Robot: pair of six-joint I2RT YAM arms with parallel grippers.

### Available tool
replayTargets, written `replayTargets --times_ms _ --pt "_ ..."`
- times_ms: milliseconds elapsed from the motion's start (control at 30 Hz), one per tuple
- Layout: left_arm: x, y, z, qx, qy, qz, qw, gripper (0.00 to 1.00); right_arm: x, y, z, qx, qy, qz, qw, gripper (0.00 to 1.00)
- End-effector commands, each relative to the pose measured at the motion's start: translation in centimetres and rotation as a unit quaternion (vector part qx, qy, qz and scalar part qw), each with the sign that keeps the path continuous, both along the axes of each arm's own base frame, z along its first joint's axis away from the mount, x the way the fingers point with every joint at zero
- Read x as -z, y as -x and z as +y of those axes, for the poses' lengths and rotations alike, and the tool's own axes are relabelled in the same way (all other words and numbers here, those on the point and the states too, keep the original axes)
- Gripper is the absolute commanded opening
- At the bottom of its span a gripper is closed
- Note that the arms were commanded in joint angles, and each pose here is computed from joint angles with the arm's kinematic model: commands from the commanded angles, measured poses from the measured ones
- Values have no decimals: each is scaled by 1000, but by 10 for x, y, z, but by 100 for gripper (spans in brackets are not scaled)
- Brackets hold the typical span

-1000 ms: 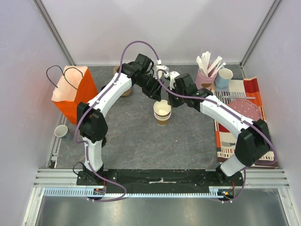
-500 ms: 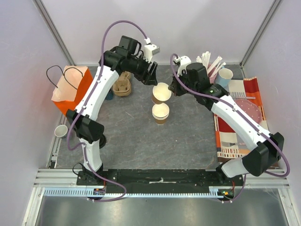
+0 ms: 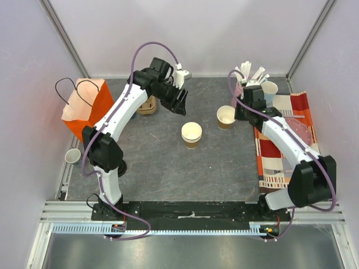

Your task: Pack the takeout coffee

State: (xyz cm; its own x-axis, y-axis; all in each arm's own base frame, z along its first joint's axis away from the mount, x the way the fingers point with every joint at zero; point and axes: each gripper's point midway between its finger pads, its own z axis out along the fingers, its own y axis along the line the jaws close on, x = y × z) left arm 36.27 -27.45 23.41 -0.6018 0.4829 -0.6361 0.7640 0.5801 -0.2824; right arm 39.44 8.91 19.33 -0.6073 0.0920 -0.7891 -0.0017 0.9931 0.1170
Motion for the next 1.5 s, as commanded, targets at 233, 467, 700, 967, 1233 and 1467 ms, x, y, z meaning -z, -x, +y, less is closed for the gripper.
replayTargets --times_ms 233,467,700,967,1233,1467 --pt "68 5 -25 -3 -19 34 999 50 76 4 3 13 2 60 998 0" --pt "97 -4 -28 -14 -42 29 999 42 71 6 1 17 4 60 998 38" --pt "98 -4 -29 -1 -41 23 999 34 38 3 16 -25 -17 38 999 54" --pt "88 5 -33 16 -29 39 999 4 -19 9 94 -148 -56 -34 987 57" --pt "65 8 -35 30 -18 31 999 2 -3 24 165 -255 -139 -4 957 48" --pt "66 13 -36 29 -6 51 998 2 18 27 173 -256 -133 22 957 34"
